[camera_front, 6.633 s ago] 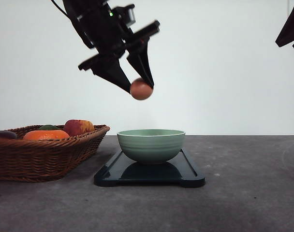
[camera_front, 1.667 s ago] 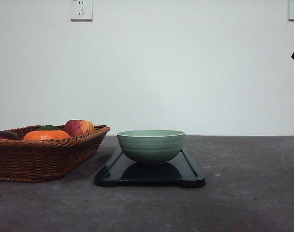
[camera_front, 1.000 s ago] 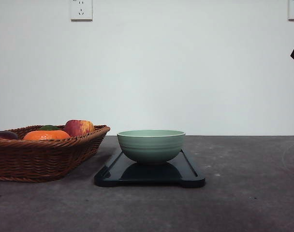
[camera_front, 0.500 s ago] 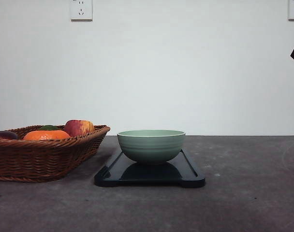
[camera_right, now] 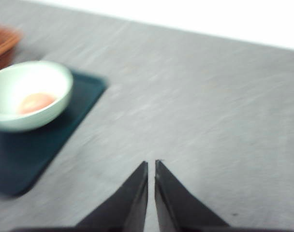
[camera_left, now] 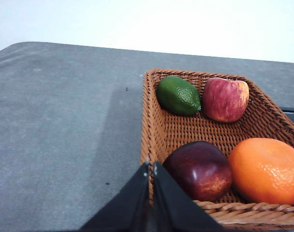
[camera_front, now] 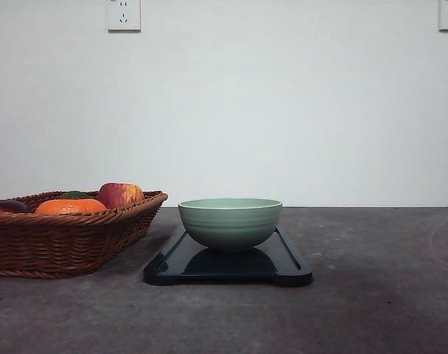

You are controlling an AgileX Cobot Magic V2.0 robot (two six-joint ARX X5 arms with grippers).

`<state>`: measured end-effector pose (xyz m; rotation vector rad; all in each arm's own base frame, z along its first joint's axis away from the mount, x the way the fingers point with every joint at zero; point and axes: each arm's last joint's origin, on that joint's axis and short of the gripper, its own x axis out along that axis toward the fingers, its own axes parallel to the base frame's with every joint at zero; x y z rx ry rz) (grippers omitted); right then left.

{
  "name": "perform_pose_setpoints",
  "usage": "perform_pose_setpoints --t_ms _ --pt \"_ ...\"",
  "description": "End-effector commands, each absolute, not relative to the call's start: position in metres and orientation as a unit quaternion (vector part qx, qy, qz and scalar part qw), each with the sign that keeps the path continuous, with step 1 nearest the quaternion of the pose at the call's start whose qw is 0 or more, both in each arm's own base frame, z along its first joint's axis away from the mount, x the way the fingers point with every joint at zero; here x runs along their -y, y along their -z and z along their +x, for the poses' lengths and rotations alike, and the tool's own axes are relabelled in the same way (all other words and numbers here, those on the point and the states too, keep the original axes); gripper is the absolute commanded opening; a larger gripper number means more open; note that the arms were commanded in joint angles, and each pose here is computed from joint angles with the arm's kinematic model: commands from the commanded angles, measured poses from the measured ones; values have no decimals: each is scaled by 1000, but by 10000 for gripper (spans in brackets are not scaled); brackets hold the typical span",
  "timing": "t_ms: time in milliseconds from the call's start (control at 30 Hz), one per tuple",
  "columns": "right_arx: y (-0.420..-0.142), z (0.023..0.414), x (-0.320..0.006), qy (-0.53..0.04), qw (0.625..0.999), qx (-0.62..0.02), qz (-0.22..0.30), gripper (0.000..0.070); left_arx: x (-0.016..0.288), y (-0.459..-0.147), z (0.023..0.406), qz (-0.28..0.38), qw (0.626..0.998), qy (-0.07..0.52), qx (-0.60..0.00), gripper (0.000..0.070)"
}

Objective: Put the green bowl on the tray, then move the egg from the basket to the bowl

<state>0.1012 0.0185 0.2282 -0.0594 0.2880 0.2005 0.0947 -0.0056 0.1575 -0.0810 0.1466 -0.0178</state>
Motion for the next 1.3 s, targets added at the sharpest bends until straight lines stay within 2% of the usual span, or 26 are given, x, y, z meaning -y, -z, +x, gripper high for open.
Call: perform_pose_setpoints --t_ms 0,200,400,1267 --pt "-216 100 -16 -86 989 -120 -29 16 6 -153 96 -41 996 9 -74 0" --pt "-182 99 -8 -49 998 -35 -22 16 6 -153 96 -41 996 9 -74 0" --pt "-162 97 -5 -34 999 -22 -22 16 6 -153 96 -41 996 9 -74 0" --pt "-163 97 -5 -30 999 -17 -22 16 6 -153 96 -41 996 9 -74 0"
